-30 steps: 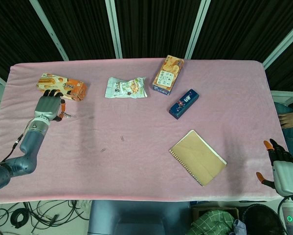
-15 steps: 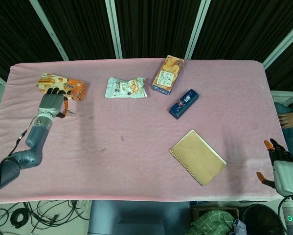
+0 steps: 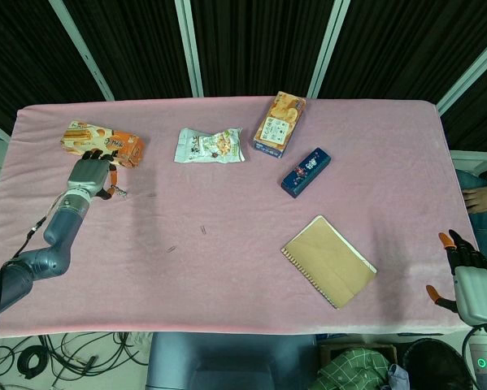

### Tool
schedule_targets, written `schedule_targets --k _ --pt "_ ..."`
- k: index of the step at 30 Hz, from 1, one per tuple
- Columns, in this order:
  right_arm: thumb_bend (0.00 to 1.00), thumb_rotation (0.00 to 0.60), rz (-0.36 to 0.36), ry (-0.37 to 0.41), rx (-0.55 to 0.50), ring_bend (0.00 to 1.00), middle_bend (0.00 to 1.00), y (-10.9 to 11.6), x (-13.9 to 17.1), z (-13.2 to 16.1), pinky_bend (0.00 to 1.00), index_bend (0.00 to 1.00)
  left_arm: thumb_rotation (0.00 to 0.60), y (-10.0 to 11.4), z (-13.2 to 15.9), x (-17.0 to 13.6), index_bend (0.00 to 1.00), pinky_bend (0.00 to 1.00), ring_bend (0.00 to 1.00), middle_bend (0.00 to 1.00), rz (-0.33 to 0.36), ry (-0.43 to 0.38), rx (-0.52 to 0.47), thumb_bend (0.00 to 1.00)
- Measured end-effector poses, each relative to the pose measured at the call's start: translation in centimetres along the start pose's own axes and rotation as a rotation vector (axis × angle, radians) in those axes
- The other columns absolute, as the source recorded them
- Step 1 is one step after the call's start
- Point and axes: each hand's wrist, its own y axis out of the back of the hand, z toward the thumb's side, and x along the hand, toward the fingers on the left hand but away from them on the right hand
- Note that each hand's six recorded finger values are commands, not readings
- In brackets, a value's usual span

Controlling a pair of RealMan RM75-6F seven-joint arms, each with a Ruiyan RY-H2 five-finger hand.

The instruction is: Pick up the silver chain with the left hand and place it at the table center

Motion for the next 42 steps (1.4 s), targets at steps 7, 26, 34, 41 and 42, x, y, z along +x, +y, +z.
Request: schedule_targets --k 7,26,34,41,42 --pt "0.14 0.600 -0.002 -0.009 -0.008 0.09 0.02 0.1 0.0 -0.1 0.17 0.04 0.600 0.8 1.0 -0.3 0.57 0.00 0.00 0.16 0.015 -0.024 0.004 0.44" --pt "0.14 0.600 -0.004 -0.008 -0.014 0.09 0.02 0.2 0.0 -0.1 0.17 0.04 0.600 2.0 6.3 -0.9 0.57 0.00 0.00 0.15 0.001 -0.126 -0.022 0.44" --pt "0.14 0.600 -0.004 -0.007 -0.014 0.09 0.02 0.2 0.0 -0.1 0.17 0.04 0.600 1.3 7.2 -0.7 0.57 0.00 0.00 0.15 -0.010 -0.122 -0.005 0.44" --pt "0.14 0.600 -0.005 -0.009 -0.016 0.09 0.02 0.2 -0.1 -0.2 0.17 0.04 0.600 1.3 7.3 -0.5 0.57 0.00 0.00 0.15 -0.003 -0.116 0.000 0.44" --pt "0.14 0.600 -0.004 -0.009 -0.016 0.09 0.02 0.2 -0.1 -0.2 0.17 0.04 0.600 1.3 7.2 -0.5 0.57 0.00 0.00 0.15 -0.002 -0.114 0.001 0.44"
